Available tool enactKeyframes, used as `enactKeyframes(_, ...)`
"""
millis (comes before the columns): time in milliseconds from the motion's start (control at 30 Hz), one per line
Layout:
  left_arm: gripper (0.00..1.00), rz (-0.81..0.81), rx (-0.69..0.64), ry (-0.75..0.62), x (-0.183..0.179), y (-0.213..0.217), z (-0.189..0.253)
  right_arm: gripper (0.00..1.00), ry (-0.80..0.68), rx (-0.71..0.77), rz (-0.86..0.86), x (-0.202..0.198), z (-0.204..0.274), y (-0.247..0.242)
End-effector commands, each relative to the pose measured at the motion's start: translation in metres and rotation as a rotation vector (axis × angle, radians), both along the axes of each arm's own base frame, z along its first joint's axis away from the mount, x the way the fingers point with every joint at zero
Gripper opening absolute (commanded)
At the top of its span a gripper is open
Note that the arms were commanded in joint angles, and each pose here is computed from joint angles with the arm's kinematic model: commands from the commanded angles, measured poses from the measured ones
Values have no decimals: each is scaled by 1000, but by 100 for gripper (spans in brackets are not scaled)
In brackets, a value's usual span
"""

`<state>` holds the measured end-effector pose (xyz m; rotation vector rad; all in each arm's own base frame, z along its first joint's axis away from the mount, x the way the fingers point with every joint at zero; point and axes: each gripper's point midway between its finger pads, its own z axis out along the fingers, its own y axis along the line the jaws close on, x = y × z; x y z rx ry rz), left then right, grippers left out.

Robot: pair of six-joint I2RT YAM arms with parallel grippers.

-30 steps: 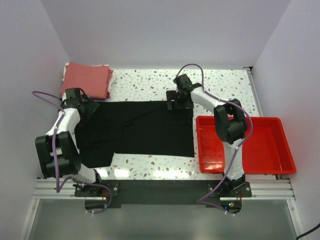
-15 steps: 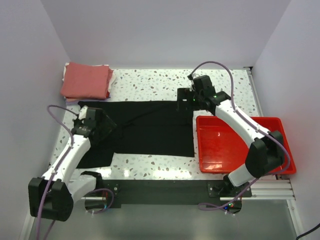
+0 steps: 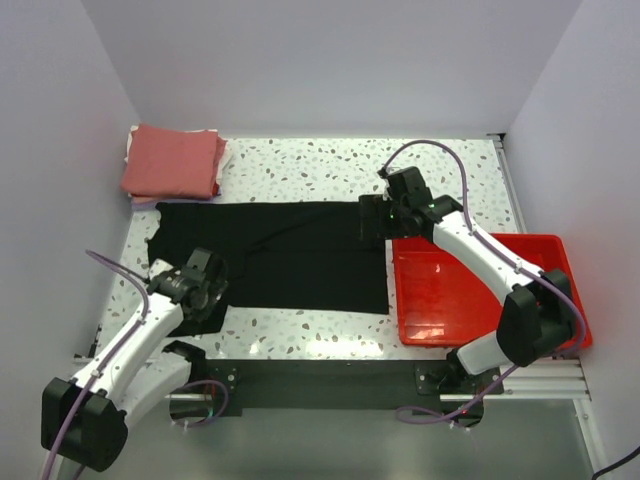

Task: Fold and stack the t-shirts
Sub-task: Fold the tshirt

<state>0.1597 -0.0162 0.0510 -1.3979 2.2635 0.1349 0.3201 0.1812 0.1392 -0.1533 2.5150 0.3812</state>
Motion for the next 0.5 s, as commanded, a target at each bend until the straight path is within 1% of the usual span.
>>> enactKeyframes(0, 100, 161, 54, -44, 0, 17, 4, 99, -2, 4, 5, 0, 4, 2)
enactKeyframes(133, 100, 164, 60, 49, 0, 11, -4, 99, 16, 0, 15, 0, 0, 4)
enactKeyframes(167, 100, 136, 45, 57, 4, 6, -7, 99, 18, -1, 17, 0, 0, 4)
enactKeyframes(200, 100, 122, 3, 89, 2, -3, -13, 99, 18, -7, 20, 0, 0, 4)
enactKeyframes(233, 100, 113, -6, 134, -4, -6, -24, 99, 14, -15, 12, 1, 0, 2)
enactKeyframes(300, 100, 130, -40, 163, -8, -12, -32, 99, 17, -26, 11, 1, 0, 0)
enactKeyframes(367, 98, 147, -53, 167, -10, -14, -36, 99, 22, -26, 10, 1, -2, 0)
enactKeyframes(467, 93, 161, -57, 128, -9, -12, -34, 99, 30, -33, 15, 0, -6, 0)
